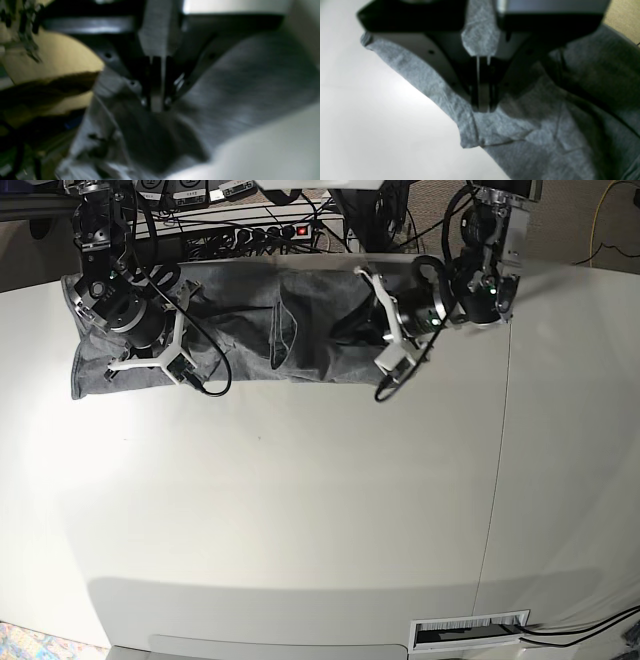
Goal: Fold the T-shirt properly
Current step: 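Drag the shirt end with the left gripper toward the right gripper, then release the right gripper and move it to the other shirt end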
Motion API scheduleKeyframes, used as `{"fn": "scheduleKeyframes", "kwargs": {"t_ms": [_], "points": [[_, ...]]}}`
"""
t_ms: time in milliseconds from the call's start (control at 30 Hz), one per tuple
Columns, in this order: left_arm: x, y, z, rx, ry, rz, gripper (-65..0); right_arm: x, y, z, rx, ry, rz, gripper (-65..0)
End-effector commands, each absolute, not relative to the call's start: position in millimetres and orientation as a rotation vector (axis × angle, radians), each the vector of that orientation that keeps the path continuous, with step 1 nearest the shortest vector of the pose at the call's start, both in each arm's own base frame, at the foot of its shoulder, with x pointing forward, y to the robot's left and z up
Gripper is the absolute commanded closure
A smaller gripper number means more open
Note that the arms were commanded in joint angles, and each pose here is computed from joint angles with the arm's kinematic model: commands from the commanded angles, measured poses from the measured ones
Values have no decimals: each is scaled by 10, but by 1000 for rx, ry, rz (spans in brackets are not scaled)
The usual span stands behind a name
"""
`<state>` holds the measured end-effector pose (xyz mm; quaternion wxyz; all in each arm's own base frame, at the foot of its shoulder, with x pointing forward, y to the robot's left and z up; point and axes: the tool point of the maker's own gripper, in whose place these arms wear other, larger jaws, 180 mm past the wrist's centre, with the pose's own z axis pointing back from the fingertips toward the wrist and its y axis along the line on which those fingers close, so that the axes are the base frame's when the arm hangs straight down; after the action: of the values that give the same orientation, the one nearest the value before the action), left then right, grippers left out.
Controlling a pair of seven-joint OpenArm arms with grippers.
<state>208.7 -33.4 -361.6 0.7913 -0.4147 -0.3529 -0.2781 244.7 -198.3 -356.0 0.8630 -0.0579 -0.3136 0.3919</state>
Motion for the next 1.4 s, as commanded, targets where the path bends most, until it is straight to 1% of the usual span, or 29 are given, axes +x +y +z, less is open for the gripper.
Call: {"fn": "scheduleKeyframes", "kwargs": {"t_ms": [0,100,200,333,433,500,667,767,833,1033,1200,1367], "points": [[2097,-428,-3477,-936,-804,-614,-13,2527,-1989,-3454,-134,-699,829,-4],[1954,-640,-3448,-985,-794,-663,-13,2527,-1989,-3454,-134,-699,829,-4],[1823,-870,-3422,-995,-830,-753,-13,2527,-1989,-3454,-134,-699,829,-4],[1633,-1047,-3538,-931,-827,-914,-13,2525,-1991,-3455,-135,-697,829,-4],[1658,-1022,-3675,-826,-816,-956,-13,2525,-1991,-3455,-135,-697,829,-4],[1663,-1005,-3661,-815,-818,-971,-13,2526,-1993,-3455,-136,-697,829,-4],[1663,-1007,-3250,-873,-856,-996,-13,2527,-1997,-3455,-140,-697,830,-4],[1709,-959,-2940,-899,-921,-985,-13,2529,-2021,-3458,-154,-691,834,-4],[1760,-876,-2858,-887,-952,-980,-13,2531,-2037,-3459,-164,-687,836,-4],[2090,-410,-3117,-703,-956,-910,-13,2523,-2062,-3469,-175,-675,835,-4],[2231,-140,-3411,-647,-905,-803,0,2520,-2066,-3434,-189,-671,837,-4],[2207,-49,-3723,-635,-832,-752,0,2528,-2149,-3242,-241,-688,819,-4]]}}
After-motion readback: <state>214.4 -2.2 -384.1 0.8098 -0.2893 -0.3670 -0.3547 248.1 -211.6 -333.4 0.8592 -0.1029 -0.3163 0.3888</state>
